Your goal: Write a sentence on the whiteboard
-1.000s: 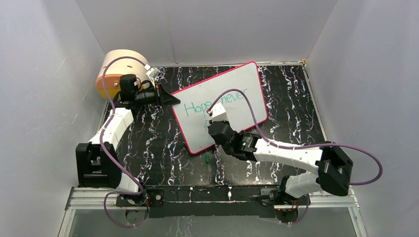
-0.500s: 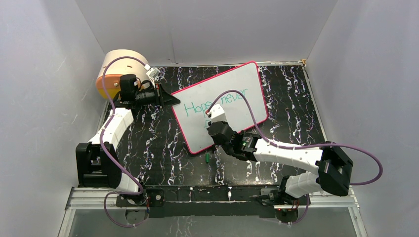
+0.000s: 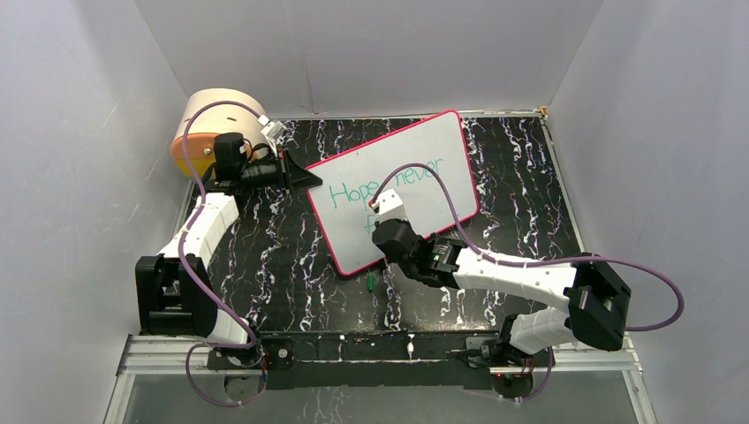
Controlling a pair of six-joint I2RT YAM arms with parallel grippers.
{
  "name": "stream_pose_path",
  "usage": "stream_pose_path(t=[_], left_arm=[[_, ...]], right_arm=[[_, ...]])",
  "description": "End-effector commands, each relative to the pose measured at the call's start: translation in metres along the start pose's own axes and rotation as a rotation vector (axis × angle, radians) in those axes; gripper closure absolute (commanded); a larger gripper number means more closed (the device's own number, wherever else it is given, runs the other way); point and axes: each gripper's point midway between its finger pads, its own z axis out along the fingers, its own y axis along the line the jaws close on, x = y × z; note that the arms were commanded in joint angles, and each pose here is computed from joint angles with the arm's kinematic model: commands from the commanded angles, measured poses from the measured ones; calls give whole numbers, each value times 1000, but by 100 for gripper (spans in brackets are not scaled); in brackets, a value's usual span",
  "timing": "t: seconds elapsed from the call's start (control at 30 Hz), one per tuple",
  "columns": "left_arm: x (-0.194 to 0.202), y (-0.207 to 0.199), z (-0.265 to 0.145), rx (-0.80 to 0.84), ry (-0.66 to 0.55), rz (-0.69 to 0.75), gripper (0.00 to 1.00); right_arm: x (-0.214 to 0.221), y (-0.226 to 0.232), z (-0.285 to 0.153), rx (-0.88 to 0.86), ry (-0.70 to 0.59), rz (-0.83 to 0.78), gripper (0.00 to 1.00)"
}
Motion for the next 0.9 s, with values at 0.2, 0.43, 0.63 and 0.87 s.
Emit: stream_pose_path(t=[0.2,0.43,0.63,0.87], left_arm=[[38,34,10,-147,86,-21,100],[38,35,10,-147,86,-21,100],[38,35,10,-146,86,-23,100],[39,36,10,-148,88,-24,100]], right_arm=[[-29,-16,-1,73,-98,62,100],[-41,-11,1,50,-137,70,100],[-52,-12,-2,50,-172,80,100],[-54,-14,-1,53,-174,75,100]])
